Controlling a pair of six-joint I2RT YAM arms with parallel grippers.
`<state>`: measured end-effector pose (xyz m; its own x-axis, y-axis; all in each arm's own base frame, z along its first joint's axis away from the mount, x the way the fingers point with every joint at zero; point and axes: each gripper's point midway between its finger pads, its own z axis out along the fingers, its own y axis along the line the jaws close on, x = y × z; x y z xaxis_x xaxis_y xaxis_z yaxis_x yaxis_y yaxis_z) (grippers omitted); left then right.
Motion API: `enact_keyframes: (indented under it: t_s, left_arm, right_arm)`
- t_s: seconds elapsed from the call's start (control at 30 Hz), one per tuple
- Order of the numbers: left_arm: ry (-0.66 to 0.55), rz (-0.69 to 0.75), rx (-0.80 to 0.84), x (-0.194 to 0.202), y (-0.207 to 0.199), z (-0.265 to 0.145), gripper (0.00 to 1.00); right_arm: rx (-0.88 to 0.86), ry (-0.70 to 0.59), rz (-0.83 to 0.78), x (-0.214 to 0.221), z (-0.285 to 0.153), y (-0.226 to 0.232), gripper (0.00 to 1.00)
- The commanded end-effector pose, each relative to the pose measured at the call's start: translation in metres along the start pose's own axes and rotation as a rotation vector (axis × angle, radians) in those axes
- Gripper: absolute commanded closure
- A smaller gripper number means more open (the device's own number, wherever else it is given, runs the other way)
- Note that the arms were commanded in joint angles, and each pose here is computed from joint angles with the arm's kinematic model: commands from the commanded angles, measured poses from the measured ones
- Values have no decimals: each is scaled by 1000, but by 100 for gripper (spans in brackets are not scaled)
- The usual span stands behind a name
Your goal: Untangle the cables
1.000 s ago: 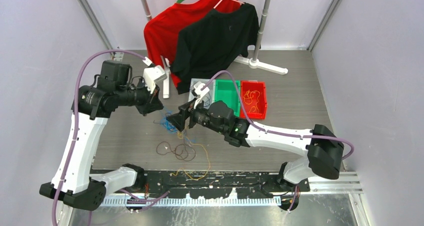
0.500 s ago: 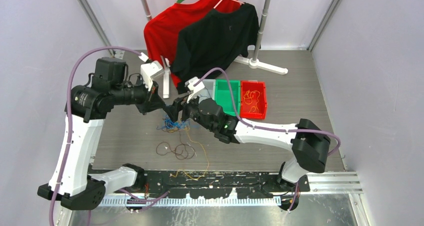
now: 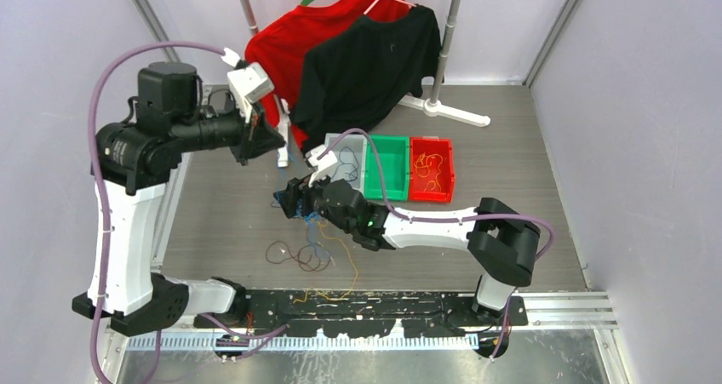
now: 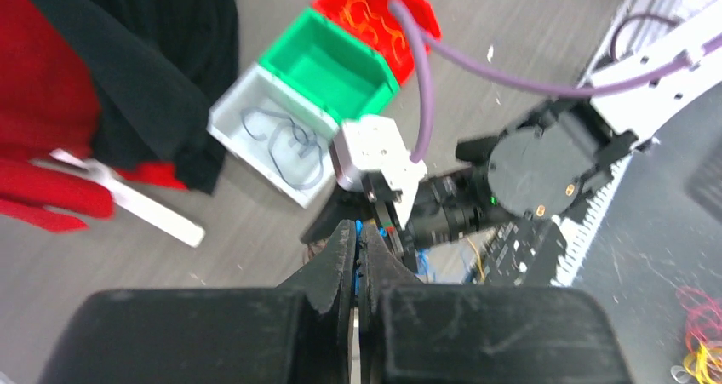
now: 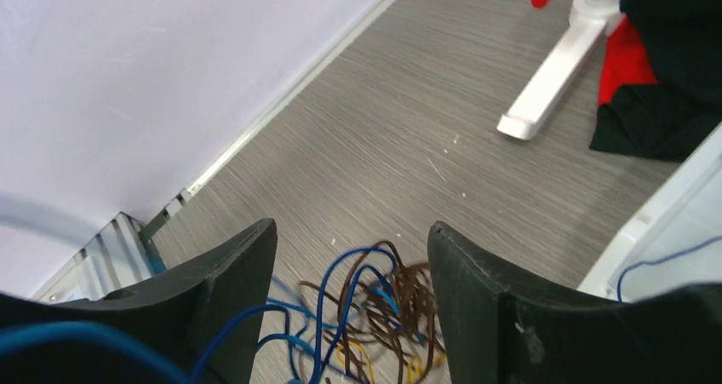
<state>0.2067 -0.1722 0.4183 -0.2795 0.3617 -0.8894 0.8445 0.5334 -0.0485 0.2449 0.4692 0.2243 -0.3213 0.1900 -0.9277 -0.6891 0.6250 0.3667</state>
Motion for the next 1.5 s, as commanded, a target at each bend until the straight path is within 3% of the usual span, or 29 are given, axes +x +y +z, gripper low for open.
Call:
enact_keyframes:
  t_s: [0.0, 0.7, 1.0, 1.2, 1.33, 1.47]
  left_arm:
    - [-125, 100, -64, -46, 5, -20, 100]
    - [-614, 459, -604, -186, 48, -130, 100]
    - [-729, 625, -804, -223, 60, -169, 100]
    - [-869, 700, -983, -251, 60, -212, 100]
    - [-895, 732, -993, -259, 53, -222, 100]
    - [-839, 745, -888, -248, 47, -201, 100]
  right_arm:
    - [48, -52, 46, 2, 1, -10, 30]
    - [138, 95, 74, 88, -1, -46, 33]
    - [140, 118, 86, 100, -3, -49, 32]
    - [135, 163, 113, 120, -6, -52, 32]
    - [126, 175, 132, 126, -8, -51, 32]
    - [66, 184, 147, 119, -13, -38, 32]
